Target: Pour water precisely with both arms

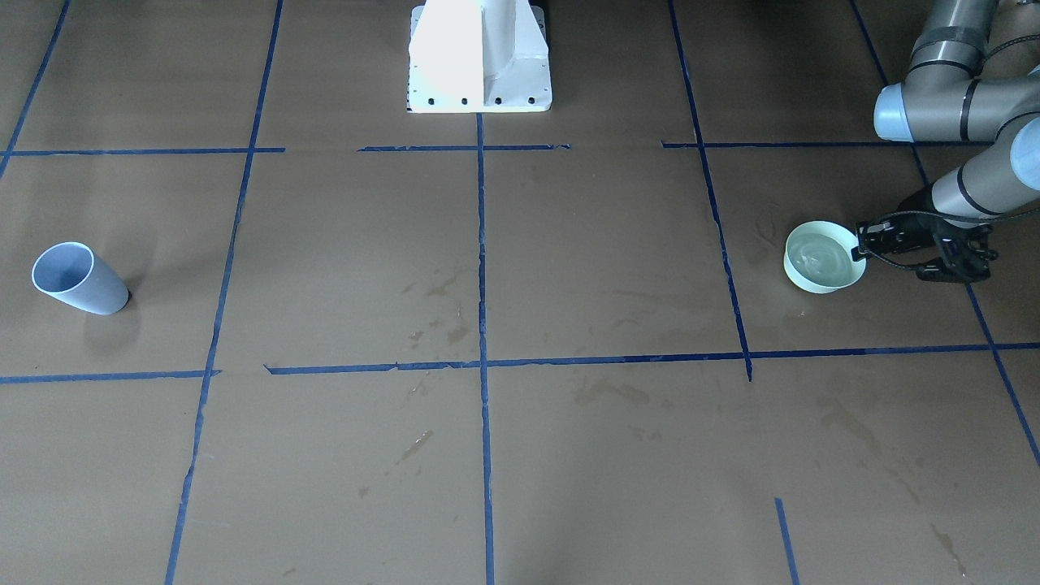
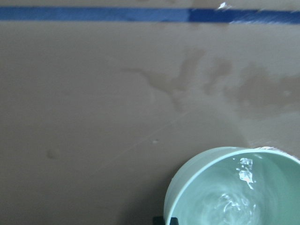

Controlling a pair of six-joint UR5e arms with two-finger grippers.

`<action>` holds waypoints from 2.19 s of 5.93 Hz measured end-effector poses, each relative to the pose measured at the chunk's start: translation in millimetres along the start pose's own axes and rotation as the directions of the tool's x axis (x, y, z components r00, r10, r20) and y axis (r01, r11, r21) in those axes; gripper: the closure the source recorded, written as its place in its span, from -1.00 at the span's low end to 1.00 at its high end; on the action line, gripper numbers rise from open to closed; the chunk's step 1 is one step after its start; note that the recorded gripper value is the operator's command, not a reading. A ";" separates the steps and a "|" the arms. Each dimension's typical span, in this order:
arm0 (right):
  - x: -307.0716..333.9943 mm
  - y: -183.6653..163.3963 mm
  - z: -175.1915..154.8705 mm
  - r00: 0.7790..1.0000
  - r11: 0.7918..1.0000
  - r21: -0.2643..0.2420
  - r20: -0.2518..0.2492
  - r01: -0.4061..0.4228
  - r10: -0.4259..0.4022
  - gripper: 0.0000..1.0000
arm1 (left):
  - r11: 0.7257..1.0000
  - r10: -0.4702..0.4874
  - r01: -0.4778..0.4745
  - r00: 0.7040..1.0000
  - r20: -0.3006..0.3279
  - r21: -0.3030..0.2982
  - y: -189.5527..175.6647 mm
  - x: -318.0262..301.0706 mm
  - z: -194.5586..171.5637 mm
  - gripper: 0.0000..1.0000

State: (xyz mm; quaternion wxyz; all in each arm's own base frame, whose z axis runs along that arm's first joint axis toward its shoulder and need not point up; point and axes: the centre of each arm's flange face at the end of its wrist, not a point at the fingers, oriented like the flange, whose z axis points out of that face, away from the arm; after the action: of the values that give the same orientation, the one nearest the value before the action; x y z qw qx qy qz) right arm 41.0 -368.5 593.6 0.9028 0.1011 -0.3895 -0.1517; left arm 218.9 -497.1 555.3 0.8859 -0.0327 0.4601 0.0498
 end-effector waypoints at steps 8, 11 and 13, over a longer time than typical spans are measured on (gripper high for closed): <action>-1.6 1.8 -1.1 1.000 1.000 0.001 0.000 0.002 -0.002 -1.00 | 0.995 -0.072 0.060 0.987 -0.141 -0.082 -15.6 380.8 51.0 1.00; -1.8 1.9 -1.2 1.000 1.000 0.001 0.001 0.002 -0.002 -1.00 | 0.996 -0.066 0.061 0.995 -0.078 -0.059 -29.5 464.7 85.2 1.00; -1.8 1.9 -1.2 1.000 1.000 0.000 0.001 0.001 -0.001 -1.00 | 0.996 -0.069 0.066 0.996 -0.064 -0.052 -34.2 484.2 96.1 0.99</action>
State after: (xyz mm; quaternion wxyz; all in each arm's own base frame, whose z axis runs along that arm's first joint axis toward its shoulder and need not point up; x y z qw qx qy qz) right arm 41.1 -365.9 592.2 0.9025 0.1012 -0.3901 -0.1521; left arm 577.8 -493.0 214.7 0.8704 -0.0721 0.4861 0.0303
